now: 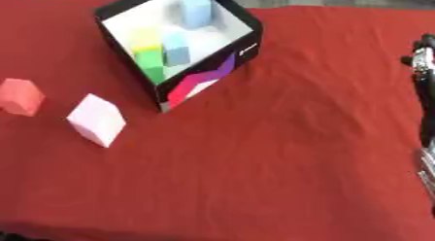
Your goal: Pick up objects on the table and place them in the box.
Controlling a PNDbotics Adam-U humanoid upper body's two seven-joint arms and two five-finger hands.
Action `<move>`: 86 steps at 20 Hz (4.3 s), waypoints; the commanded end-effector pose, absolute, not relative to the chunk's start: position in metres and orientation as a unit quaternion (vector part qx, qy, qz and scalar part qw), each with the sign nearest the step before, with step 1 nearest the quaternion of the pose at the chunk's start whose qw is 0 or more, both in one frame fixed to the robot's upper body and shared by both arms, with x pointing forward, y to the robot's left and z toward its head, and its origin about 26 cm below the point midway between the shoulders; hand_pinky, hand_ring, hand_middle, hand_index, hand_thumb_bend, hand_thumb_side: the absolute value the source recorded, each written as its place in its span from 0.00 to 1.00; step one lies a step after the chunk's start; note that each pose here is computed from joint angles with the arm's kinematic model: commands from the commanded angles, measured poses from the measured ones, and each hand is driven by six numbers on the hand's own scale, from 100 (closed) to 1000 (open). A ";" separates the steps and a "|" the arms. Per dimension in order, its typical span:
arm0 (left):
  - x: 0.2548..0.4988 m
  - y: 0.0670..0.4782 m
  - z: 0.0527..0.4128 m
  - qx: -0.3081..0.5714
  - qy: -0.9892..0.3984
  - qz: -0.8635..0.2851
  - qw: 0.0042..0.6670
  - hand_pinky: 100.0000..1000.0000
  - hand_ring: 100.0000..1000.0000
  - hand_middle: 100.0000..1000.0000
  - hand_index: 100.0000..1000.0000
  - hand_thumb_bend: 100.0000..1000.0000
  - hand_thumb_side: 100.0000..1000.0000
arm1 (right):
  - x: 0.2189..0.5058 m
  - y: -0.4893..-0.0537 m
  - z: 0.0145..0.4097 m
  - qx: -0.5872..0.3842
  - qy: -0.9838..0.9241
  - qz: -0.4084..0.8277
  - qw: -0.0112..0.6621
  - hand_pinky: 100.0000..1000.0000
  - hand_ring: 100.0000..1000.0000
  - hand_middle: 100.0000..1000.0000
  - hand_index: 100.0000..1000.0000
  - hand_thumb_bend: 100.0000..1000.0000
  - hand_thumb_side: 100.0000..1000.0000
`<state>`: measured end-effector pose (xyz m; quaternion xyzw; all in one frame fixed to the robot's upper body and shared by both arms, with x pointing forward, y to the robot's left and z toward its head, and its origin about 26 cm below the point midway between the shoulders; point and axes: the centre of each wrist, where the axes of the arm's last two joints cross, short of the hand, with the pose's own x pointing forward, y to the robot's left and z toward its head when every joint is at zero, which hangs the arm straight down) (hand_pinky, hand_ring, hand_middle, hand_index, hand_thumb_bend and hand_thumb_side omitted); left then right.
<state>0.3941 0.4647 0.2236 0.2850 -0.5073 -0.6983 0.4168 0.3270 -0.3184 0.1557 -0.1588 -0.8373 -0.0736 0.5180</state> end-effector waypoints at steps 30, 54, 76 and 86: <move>0.413 0.432 0.298 0.229 -0.526 -0.748 0.334 0.89 0.87 0.77 0.87 0.37 0.59 | 0.325 -0.324 0.163 -0.152 -0.841 -0.061 0.515 1.00 0.70 0.74 0.80 0.00 0.53; 0.408 0.446 0.274 0.209 -0.434 -0.814 0.323 0.94 0.91 0.80 0.90 0.57 0.71 | 0.327 -0.322 0.161 -0.147 -0.837 -0.059 0.524 1.00 0.70 0.73 0.79 0.00 0.54; 0.416 0.442 0.270 0.295 -0.400 -0.818 0.290 0.91 0.91 0.80 0.91 0.83 0.44 | 0.328 -0.322 0.152 -0.148 -0.828 -0.063 0.537 1.00 0.70 0.73 0.79 0.00 0.55; 0.424 0.438 0.264 0.318 -0.427 -0.801 0.273 0.91 0.92 0.82 0.95 0.85 0.39 | 0.329 -0.320 0.150 -0.144 -0.826 -0.062 0.541 1.00 0.70 0.73 0.79 0.00 0.56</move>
